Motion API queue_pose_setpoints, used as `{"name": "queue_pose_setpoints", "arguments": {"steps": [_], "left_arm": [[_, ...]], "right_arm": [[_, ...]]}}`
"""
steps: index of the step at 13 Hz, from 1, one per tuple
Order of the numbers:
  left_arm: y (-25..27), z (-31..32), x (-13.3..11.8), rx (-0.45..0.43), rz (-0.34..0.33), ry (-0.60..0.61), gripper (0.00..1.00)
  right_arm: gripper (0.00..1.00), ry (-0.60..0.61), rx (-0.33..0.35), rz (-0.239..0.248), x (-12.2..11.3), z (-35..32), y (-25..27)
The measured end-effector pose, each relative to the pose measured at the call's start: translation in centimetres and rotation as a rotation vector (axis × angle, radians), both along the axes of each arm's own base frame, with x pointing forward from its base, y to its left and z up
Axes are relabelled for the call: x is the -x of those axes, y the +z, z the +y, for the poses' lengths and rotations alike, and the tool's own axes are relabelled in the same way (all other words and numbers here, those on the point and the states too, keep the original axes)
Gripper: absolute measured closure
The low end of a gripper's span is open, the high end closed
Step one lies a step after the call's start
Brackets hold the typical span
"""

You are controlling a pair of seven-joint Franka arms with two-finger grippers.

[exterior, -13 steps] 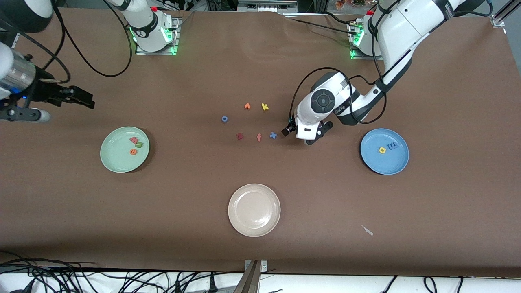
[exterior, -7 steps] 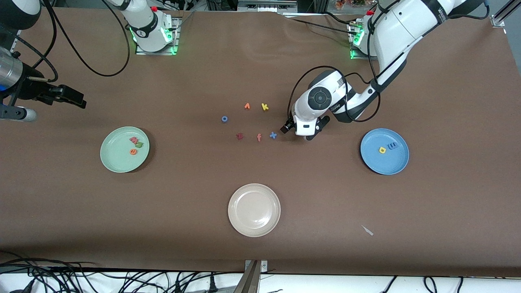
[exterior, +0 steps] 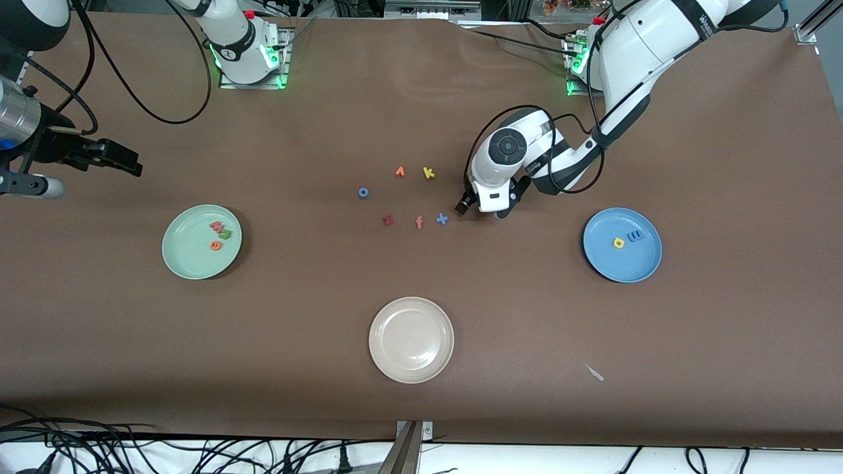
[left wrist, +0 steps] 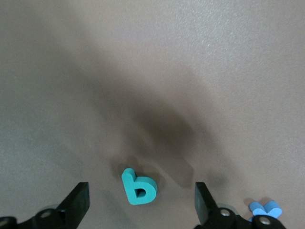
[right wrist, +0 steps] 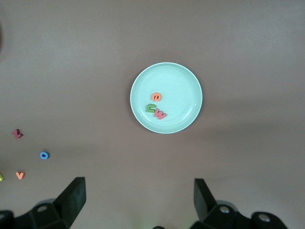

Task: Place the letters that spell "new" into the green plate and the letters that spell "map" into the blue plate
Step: 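Grasp the cyan b with the left gripper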

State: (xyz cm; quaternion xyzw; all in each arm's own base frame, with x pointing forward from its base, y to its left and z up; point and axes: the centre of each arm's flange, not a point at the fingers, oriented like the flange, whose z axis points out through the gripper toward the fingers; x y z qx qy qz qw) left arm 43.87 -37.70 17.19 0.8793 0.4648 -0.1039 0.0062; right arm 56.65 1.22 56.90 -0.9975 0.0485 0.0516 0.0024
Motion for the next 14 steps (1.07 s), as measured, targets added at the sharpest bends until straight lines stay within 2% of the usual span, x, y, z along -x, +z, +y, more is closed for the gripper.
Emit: {"name": "queue_pose_setpoints", "arguments": {"steps": [1,2,3,5,10,12,13,14], "left_arm": [[0.01,-0.19,0.14,0.001,-0.001,0.001,0.06],[0.05,-0.39,0.25,0.004,-0.003,0.002,0.15],[0.07,-0.50,0.28,0.007,-0.005,0.005,0.15],[-0.13,-0.30,0.15,0.004,-0.006,0.010,0.30],[-0.34,-0.16,-0.02,0.002,-0.021,0.003,0.38],[-0.25,-0.13,-0.26,0.007,-0.035,0.002,0.56],[-0.26,-0.13,-0.26,0.007,-0.035,0.002,0.56],[-0.23,-0.11,-0.30,0.007,-0.035,0.003,0.63]], "right_arm": [[0.00,0.001,0.000,0.000,0.00,0.04,0.00],[0.00,0.001,0.000,0.000,0.00,0.06,0.01],[0.00,0.001,0.000,0.000,0.00,0.07,0.02],[0.00,0.001,0.000,-0.001,0.00,0.07,0.05],[0.00,0.000,0.000,-0.001,-0.01,0.04,0.05],[0.00,0.000,0.000,-0.001,-0.01,0.04,0.05],[0.00,0.000,0.000,-0.001,-0.01,0.04,0.05],[0.00,0.000,0.000,-0.001,-0.01,0.04,0.05]]}}
